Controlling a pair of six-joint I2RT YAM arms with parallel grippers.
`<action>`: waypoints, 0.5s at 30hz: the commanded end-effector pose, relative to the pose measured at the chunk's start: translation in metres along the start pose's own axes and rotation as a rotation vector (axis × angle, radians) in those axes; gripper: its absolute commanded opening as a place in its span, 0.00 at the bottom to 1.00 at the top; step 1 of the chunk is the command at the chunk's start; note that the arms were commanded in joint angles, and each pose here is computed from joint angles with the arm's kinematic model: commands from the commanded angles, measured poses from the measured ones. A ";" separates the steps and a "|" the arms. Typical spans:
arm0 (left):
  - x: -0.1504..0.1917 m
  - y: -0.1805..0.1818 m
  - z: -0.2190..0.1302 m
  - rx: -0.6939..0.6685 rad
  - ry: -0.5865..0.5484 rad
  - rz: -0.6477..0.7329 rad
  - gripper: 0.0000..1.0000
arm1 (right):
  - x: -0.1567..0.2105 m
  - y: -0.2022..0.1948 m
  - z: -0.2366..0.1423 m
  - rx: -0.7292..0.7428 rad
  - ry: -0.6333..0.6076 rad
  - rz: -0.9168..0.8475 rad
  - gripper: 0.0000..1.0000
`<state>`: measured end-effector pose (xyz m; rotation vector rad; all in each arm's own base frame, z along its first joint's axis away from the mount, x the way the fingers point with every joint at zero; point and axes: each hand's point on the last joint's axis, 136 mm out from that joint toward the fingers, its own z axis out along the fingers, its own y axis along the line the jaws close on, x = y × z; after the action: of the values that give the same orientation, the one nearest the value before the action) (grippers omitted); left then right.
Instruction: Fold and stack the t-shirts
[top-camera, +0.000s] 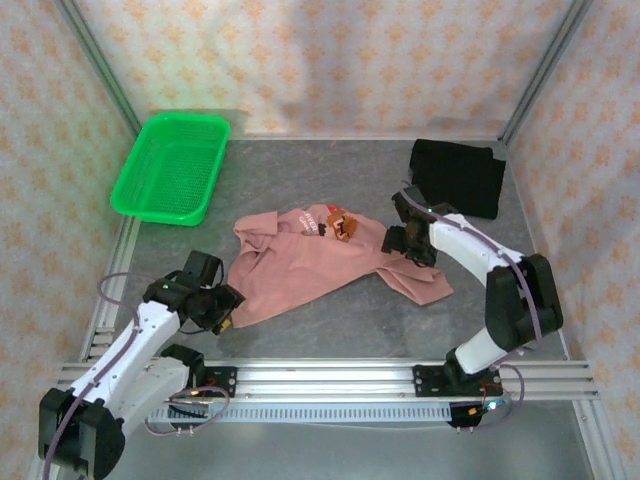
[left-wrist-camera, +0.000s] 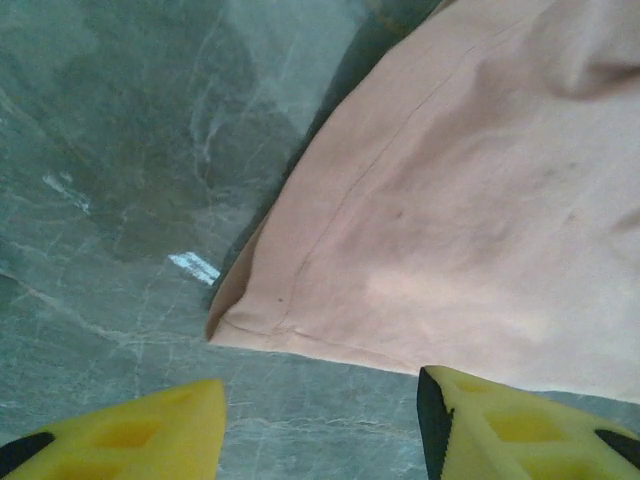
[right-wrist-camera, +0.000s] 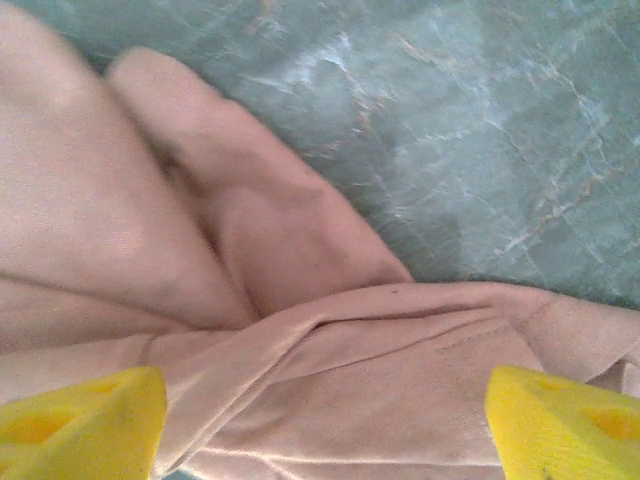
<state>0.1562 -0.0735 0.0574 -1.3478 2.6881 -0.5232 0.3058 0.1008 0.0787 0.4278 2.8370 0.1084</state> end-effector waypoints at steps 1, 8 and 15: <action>0.011 0.018 0.011 -0.062 0.067 -0.039 0.53 | -0.011 0.014 -0.023 -0.090 -0.057 -0.063 0.87; 0.011 0.028 0.034 -0.097 0.080 -0.089 0.52 | -0.008 0.019 -0.039 -0.141 -0.073 -0.105 0.88; 0.002 0.016 0.045 -0.044 0.050 -0.147 0.51 | -0.006 0.023 -0.043 -0.178 -0.078 -0.098 0.88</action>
<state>0.1328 -0.0737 0.0133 -1.5472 2.7610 -0.4351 0.3043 0.1176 0.1128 0.2731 2.7739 0.2825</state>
